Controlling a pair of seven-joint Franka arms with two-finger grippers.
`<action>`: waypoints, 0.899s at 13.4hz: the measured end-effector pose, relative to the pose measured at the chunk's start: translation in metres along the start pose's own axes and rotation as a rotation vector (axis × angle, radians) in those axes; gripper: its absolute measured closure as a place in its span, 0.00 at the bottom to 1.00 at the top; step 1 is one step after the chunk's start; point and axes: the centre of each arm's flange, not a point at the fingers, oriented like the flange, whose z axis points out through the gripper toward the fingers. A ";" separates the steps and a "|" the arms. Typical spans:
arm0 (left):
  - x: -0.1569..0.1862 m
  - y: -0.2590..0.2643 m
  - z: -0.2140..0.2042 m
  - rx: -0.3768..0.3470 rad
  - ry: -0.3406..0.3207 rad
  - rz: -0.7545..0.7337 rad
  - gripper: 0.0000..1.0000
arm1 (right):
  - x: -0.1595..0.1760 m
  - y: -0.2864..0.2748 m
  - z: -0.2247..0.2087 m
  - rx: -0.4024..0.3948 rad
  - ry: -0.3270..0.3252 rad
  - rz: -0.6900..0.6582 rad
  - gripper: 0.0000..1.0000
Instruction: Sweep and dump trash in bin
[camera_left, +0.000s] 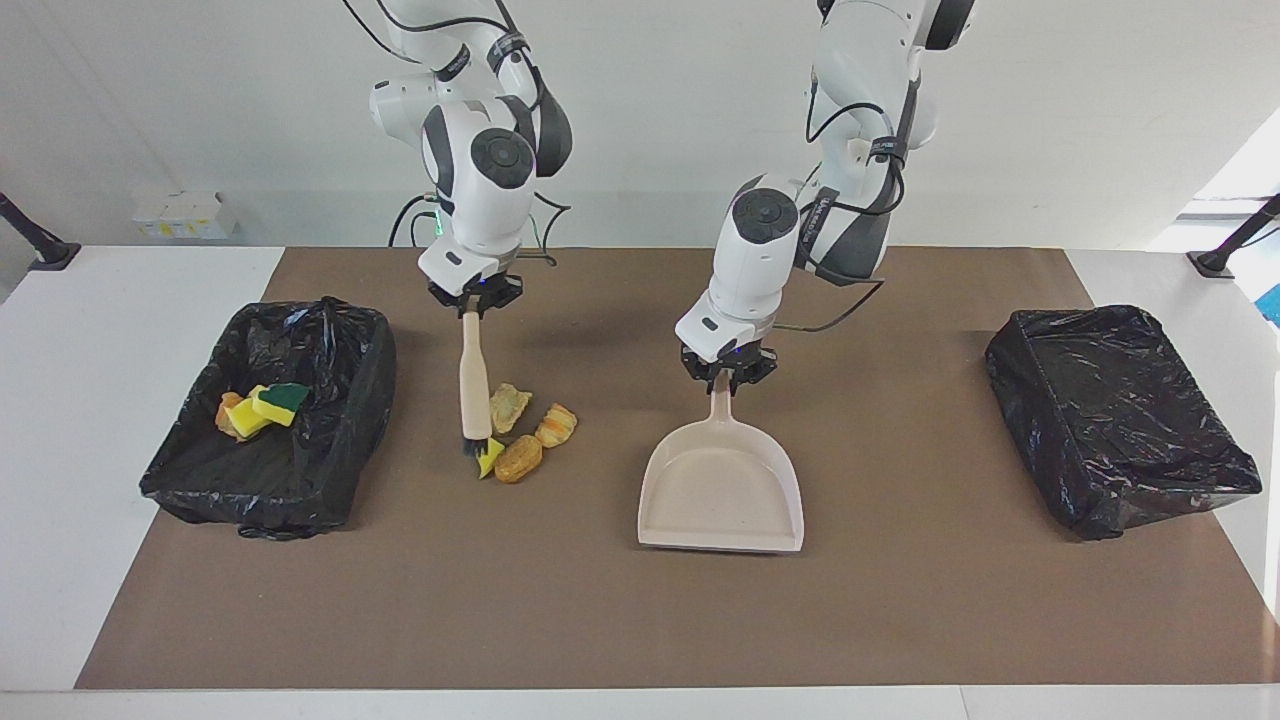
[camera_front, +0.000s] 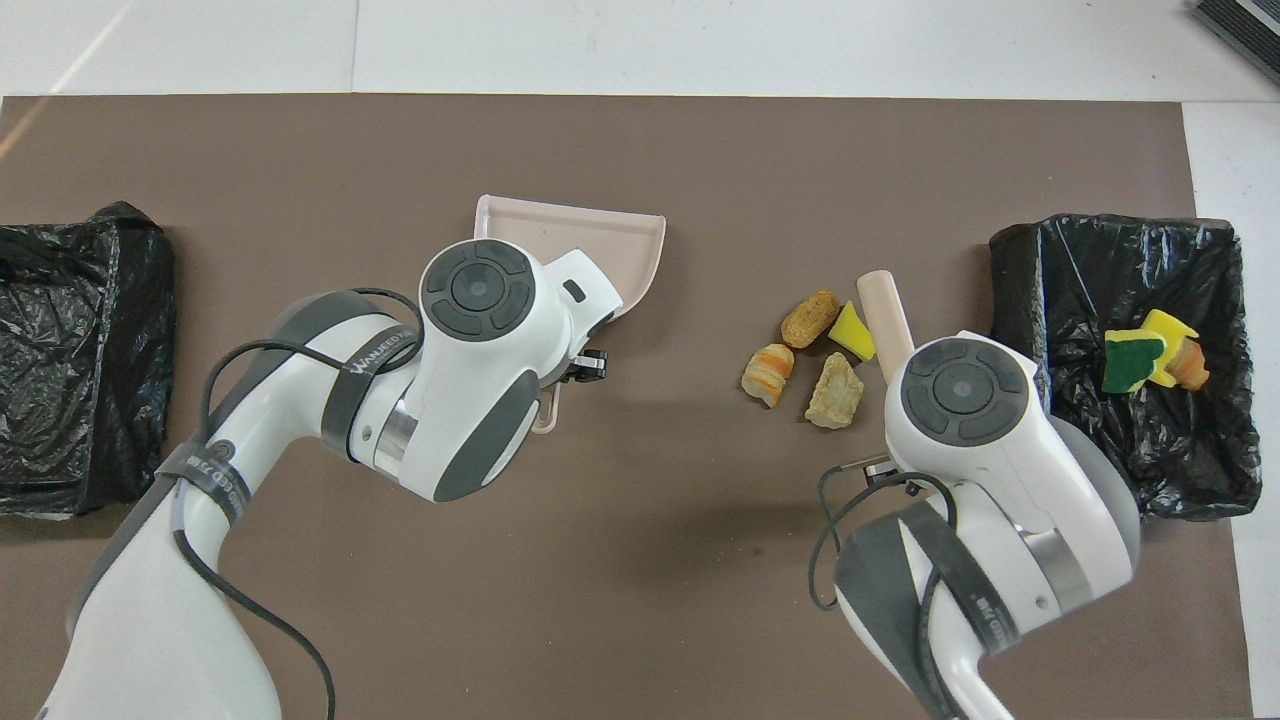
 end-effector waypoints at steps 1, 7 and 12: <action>0.003 -0.017 -0.004 0.004 -0.011 0.097 0.67 | 0.009 0.006 0.011 -0.044 0.012 -0.024 0.74; 0.007 -0.075 -0.025 0.001 -0.032 0.634 0.67 | 0.032 -0.015 0.060 0.052 -0.044 -0.038 0.74; -0.009 -0.072 -0.009 -0.010 -0.090 1.054 0.67 | 0.021 -0.085 0.044 0.246 -0.088 -0.010 0.74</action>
